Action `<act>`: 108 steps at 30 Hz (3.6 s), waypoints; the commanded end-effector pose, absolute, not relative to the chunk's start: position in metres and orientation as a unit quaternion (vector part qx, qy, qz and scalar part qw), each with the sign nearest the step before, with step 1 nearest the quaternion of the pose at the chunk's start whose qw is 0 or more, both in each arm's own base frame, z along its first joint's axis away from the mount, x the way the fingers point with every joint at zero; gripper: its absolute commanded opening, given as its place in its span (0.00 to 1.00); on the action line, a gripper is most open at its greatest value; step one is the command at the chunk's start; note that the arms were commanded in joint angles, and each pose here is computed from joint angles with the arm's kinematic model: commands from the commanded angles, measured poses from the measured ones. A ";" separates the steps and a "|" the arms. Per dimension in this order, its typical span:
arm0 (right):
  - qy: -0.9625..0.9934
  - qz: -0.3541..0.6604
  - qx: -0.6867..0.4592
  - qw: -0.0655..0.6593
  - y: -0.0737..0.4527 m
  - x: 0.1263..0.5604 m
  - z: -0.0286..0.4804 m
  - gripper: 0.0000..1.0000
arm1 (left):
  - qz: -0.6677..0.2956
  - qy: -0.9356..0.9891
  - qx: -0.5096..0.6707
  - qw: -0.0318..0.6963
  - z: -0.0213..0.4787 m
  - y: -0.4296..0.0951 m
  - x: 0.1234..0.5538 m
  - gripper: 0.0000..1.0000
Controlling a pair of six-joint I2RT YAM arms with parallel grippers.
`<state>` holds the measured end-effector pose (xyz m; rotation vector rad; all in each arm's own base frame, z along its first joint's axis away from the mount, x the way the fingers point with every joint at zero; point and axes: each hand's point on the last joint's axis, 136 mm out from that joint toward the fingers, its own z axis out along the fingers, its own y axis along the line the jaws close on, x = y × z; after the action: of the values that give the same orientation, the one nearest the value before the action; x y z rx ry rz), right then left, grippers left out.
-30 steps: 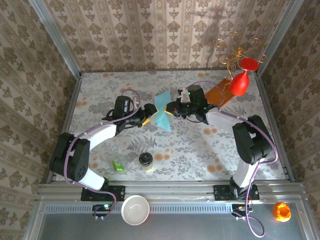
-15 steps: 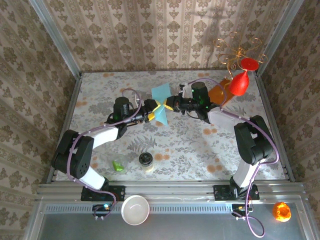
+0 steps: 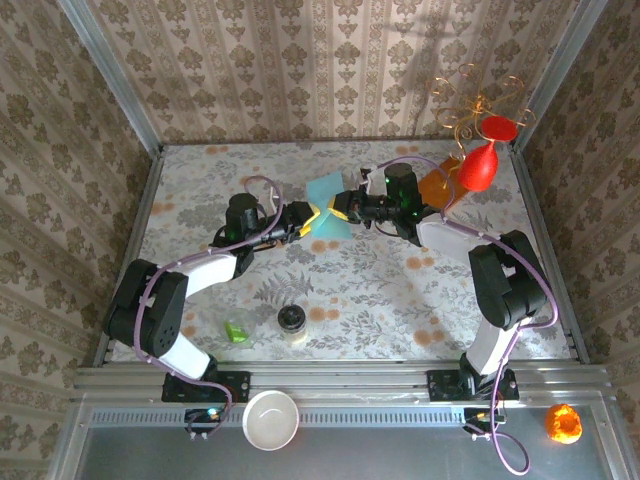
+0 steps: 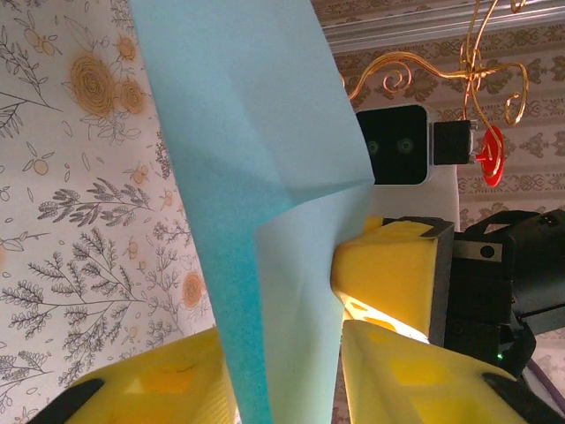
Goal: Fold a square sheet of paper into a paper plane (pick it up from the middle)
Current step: Turn over the paper at the center of the table, then move the paper to the center of the table.
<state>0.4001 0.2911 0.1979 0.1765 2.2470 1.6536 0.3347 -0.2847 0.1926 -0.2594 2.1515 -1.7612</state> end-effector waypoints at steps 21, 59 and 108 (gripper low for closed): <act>0.896 0.337 0.150 0.248 0.167 0.395 0.147 0.44 | -0.275 0.943 -0.031 0.186 0.148 -0.200 0.323 0.11; 0.928 0.310 0.146 0.143 0.181 0.339 0.076 0.42 | -0.244 0.956 0.002 0.163 0.119 -0.301 0.338 0.57; 0.927 0.306 0.180 0.122 0.257 0.375 0.056 0.34 | -0.350 0.935 -0.039 0.047 0.073 -0.263 0.308 0.78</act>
<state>0.3581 0.2602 0.0534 0.3576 2.7917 0.8362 0.3140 -0.2511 0.0776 -0.1035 2.8108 -1.0570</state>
